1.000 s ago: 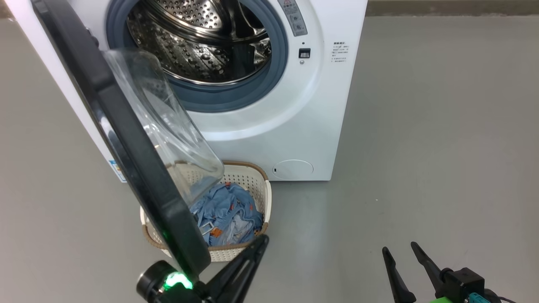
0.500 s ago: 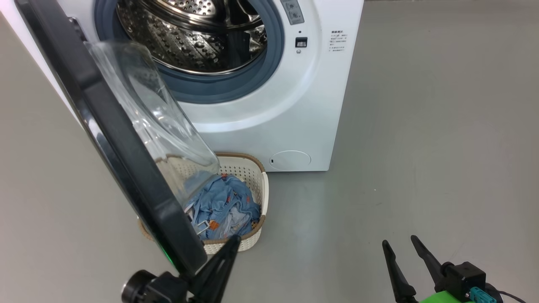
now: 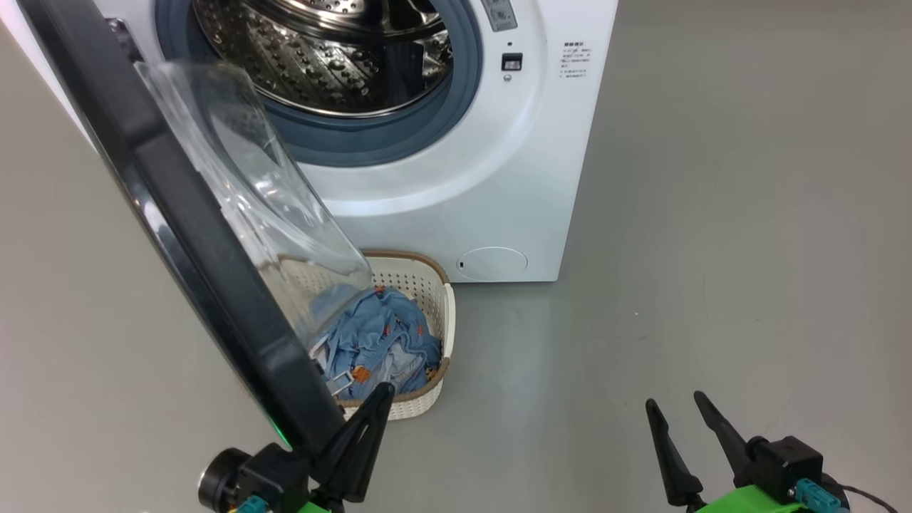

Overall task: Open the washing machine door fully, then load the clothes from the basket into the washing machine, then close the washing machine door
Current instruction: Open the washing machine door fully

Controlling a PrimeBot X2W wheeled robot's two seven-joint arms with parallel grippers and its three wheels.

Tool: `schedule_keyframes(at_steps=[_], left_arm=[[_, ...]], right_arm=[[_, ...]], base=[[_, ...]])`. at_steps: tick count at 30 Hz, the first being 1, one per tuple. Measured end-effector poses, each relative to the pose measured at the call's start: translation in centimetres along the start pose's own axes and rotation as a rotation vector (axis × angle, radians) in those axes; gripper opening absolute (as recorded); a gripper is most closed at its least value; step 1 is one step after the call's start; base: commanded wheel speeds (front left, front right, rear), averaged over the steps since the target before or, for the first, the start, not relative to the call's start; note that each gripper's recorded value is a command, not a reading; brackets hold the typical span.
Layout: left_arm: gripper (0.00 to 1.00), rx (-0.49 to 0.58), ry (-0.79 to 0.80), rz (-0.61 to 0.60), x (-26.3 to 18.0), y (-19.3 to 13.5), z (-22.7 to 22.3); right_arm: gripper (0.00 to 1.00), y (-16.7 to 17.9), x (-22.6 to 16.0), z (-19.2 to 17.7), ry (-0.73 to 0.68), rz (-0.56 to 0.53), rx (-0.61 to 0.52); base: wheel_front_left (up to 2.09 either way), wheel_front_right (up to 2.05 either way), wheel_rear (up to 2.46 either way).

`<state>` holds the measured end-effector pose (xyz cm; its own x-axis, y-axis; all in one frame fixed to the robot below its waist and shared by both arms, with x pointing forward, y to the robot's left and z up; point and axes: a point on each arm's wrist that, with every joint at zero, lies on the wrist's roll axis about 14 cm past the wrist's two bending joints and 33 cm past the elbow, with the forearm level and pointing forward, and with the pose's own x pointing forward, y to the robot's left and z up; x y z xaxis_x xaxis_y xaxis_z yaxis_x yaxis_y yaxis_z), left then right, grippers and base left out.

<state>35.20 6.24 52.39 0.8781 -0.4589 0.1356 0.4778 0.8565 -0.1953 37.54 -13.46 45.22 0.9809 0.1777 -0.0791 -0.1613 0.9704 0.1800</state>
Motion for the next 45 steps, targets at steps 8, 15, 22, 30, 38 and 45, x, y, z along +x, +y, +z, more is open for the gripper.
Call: schedule_keyframes(at_steps=[8, 15, 22, 30, 38, 45], left_arm=[[0.00, -0.014, -0.012, 0.010, 0.4, 0.4, 0.3], [0.00, -0.021, -0.028, 0.021, 0.2, 0.5, 0.8], [0.00, -0.027, -0.018, 0.066, -0.1, 1.8, 0.5], [0.00, -0.037, -0.035, 0.109, -0.4, 2.5, 0.8], [0.00, -0.036, -0.042, 0.143, -1.1, 2.9, 1.0], [0.00, -0.038, -0.032, 0.175, -1.8, 3.4, 0.6]], right_arm=[[1.00, 0.2, 0.3, -0.2, 0.007, 0.007, 0.001], [1.00, 0.6, 0.5, -0.5, 0.015, 0.021, 0.002], [1.00, 0.9, 0.6, -0.7, 0.021, 0.029, 0.003], [1.00, 1.2, 0.5, -0.6, 0.019, 0.036, 0.008], [1.00, 1.9, 0.6, -0.4, 0.015, 0.056, 0.010], [1.00, 2.3, 0.6, -0.3, 0.011, 0.068, 0.012]], base=[[0.00, 0.00, 0.00], [0.00, 0.00, 0.00], [0.00, 0.00, 0.00], [0.00, 0.00, 0.00], [0.00, 0.00, 0.00], [0.00, 0.00, 0.00]])
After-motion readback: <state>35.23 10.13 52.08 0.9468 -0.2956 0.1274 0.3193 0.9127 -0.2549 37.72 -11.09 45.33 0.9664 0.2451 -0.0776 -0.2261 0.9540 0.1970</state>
